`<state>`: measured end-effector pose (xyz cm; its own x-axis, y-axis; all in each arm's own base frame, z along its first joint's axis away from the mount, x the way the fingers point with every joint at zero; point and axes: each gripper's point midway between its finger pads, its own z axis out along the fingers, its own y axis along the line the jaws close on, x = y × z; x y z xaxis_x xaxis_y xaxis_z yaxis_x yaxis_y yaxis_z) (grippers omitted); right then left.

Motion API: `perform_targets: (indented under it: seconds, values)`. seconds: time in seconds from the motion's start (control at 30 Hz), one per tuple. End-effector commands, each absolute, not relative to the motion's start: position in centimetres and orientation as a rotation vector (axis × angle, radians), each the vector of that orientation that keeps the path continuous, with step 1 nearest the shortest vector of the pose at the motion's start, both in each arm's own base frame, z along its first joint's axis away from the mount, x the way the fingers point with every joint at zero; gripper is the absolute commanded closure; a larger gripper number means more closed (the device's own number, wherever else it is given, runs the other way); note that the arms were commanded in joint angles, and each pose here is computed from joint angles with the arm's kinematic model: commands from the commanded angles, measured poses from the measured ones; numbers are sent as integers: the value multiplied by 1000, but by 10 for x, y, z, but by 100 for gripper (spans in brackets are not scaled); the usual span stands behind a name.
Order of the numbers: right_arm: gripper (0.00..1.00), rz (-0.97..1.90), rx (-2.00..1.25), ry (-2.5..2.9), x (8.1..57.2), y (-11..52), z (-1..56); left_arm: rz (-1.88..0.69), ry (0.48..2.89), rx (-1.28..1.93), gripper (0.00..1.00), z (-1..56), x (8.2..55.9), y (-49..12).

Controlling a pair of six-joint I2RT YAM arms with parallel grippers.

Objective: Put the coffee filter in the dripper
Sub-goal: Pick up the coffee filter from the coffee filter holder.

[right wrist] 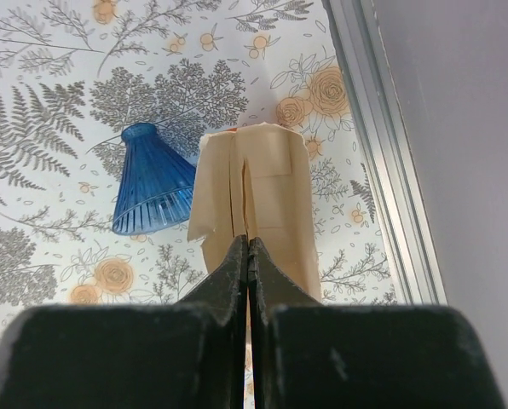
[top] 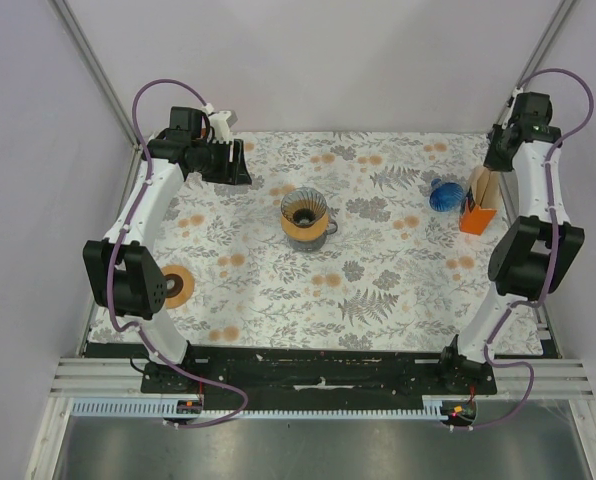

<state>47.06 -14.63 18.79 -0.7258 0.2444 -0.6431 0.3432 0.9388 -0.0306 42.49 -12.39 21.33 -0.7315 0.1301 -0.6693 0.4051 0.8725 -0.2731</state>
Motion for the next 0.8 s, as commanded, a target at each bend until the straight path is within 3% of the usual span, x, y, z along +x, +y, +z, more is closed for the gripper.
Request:
perform_targets:
  seconds: [0.0, 0.4, 0.53, 0.77]
  values:
    - [100, -154, 392, 2338, 463, -139, 220, -590, 2300, 424, 34, 234, 426, -131]
    - [100, -48, 274, 2069, 425, -104, 344, -731, 2219, 545, 35, 276, 415, -161]
    - [100, 133, 88, 1973, 411, -57, 378, -753, 2137, 667, 33, 298, 405, -189]
    - [100, 544, -360, 1707, 360, 59, 445, -951, 2018, 824, 21, 332, 371, -248]
